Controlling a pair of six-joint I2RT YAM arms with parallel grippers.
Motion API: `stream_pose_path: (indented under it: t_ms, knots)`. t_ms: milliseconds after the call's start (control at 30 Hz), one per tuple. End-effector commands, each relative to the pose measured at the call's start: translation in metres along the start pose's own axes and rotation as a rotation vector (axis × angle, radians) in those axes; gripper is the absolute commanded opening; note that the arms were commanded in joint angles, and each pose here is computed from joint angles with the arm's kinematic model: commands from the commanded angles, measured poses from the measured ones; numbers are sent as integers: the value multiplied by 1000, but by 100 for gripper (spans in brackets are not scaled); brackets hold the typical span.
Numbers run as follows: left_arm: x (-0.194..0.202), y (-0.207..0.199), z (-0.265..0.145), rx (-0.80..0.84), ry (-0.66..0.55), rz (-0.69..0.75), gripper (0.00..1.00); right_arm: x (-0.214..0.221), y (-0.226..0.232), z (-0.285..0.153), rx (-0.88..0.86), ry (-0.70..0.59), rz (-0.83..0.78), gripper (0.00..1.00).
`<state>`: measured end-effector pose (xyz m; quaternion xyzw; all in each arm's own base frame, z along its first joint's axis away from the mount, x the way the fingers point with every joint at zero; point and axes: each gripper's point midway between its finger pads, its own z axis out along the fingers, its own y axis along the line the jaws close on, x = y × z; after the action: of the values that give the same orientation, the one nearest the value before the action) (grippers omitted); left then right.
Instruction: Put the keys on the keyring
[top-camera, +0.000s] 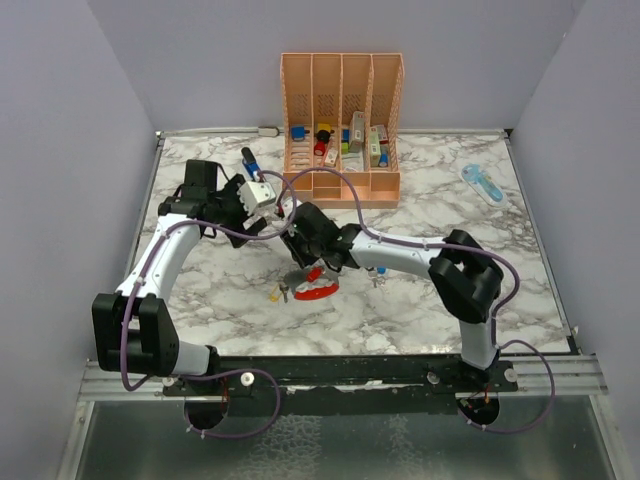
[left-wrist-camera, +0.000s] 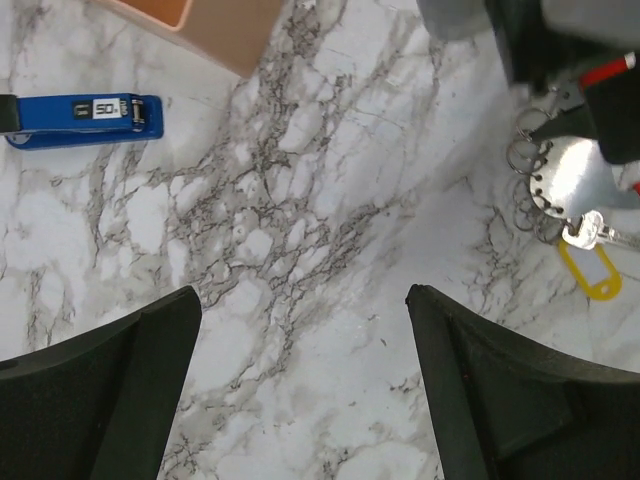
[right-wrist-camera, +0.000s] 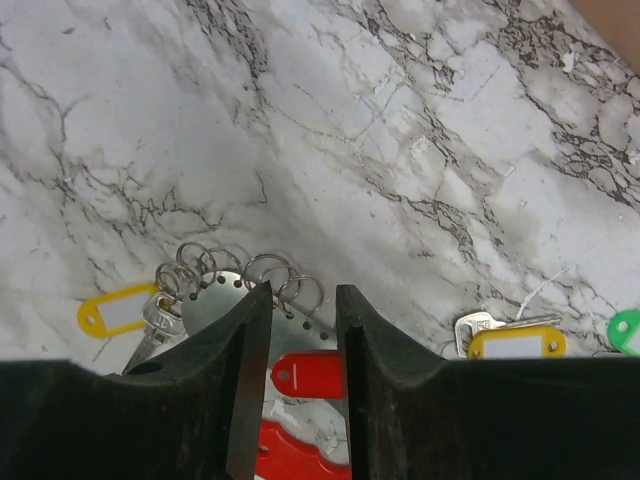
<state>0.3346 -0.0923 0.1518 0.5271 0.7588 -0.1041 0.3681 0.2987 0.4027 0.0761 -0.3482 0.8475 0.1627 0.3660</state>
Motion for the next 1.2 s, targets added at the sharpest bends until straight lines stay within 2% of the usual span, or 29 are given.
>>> stream_pose_path:
  t_ms: [0,267,567,767,1033,1167]
  knots:
    - [-19,27,-8,-128,-73,-104,88,6,-7,11,66,87,-4,32]
    - [-23,29,-5,-133,-96,-127,88,30,-18,18,139,195,11,32]
    - [-23,23,-3,-112,-108,-138,87,52,-25,24,112,252,17,29]
    - [-23,24,-2,-113,-113,-137,87,64,-24,20,101,284,17,23]
    - [-24,26,-1,-119,-120,-145,87,69,-29,10,130,299,33,5]
    - [-25,26,0,-117,-124,-146,87,59,-31,0,141,270,49,1]
